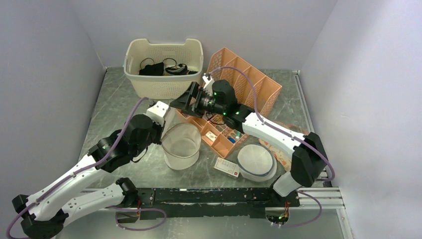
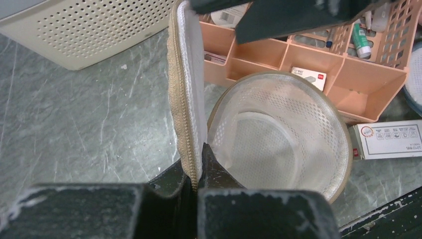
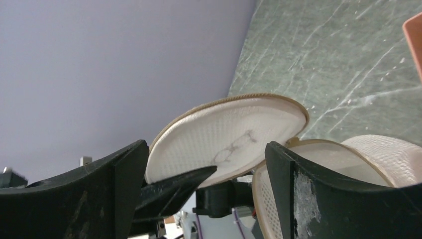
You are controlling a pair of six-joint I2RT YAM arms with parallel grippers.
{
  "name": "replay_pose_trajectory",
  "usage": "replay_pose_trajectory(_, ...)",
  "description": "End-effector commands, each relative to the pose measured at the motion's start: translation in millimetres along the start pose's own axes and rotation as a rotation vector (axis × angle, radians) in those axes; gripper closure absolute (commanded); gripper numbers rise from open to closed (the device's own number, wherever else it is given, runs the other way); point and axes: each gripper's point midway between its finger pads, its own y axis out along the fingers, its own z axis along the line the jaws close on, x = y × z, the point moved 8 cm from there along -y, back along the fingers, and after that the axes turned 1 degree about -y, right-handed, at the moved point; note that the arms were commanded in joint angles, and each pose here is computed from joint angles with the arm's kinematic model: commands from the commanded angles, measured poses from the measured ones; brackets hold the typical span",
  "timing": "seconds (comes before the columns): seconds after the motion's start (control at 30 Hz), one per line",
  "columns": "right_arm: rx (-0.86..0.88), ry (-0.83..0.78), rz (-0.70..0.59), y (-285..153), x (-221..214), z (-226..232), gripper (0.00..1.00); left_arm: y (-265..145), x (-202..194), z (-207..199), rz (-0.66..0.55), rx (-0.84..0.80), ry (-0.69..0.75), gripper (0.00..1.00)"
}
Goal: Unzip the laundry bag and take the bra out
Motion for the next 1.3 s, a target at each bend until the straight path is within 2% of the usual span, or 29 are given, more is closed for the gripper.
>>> replay_pose_trajectory(0.0,0.046,0.077,-0.02,17.2,-4.0,12.9,0.12,3.2,4.6,-6.1,-0.021,-0.063,0.049,0.89)
replay_pose_trajectory(0.17,-0.008,0.116,-0.021,21.5,-18.3,8.1,0.14,7.4,-0.1,-8.8,0.011,-0.084,0.088,0.86)
replay_pose_trajectory(0.3,-0.013,0.171,-0.035,21.7,-25.2,1.1,0.28,9.6,-4.0,-9.7,0.031,-0.092,0.107,0.79)
replay_pose_trajectory(0.47,-0.039,0.137,-0.048,21.7,-23.6,2.4,0.29,9.1,-5.1,-12.5,0.031,-0.126,0.111,0.76)
replay_pose_trajectory(0.5,-0.044,0.14,-0.047,21.2,-24.3,1.0,0.33,9.1,-5.3,-13.6,0.031,-0.136,0.11,0.75)
replay_pose_trajectory(0.6,-0.058,0.154,-0.06,16.5,-28.6,-6.6,0.54,8.5,-3.1,-15.9,0.026,-0.155,0.093,0.72)
replay_pose_trajectory(0.67,-0.064,0.161,-0.064,12.8,-33.0,-13.7,0.72,7.9,-2.3,-17.5,0.018,-0.164,0.073,0.71)
replay_pose_trajectory(0.7,-0.073,0.158,-0.064,11.6,-34.4,-17.7,0.77,7.5,-2.1,-18.1,0.014,-0.167,0.057,0.7)
replay_pose_trajectory(1.07,-0.161,0.091,0.006,-14.2,-62.9,-52.5,0.8,7.1,-1.6,-50.3,-0.026,-0.389,-0.201,0.42)
replay_pose_trajectory(1.17,-0.188,0.064,0.014,-26.4,-70.1,-61.2,0.8,3.3,5.5,-49.8,-0.027,-0.372,-0.255,0.37)
replay_pose_trajectory(1.27,-0.215,0.068,0.058,-36.3,-85.2,-75.0,0.8,1.7,9.7,-41.9,0.004,-0.268,-0.308,0.34)
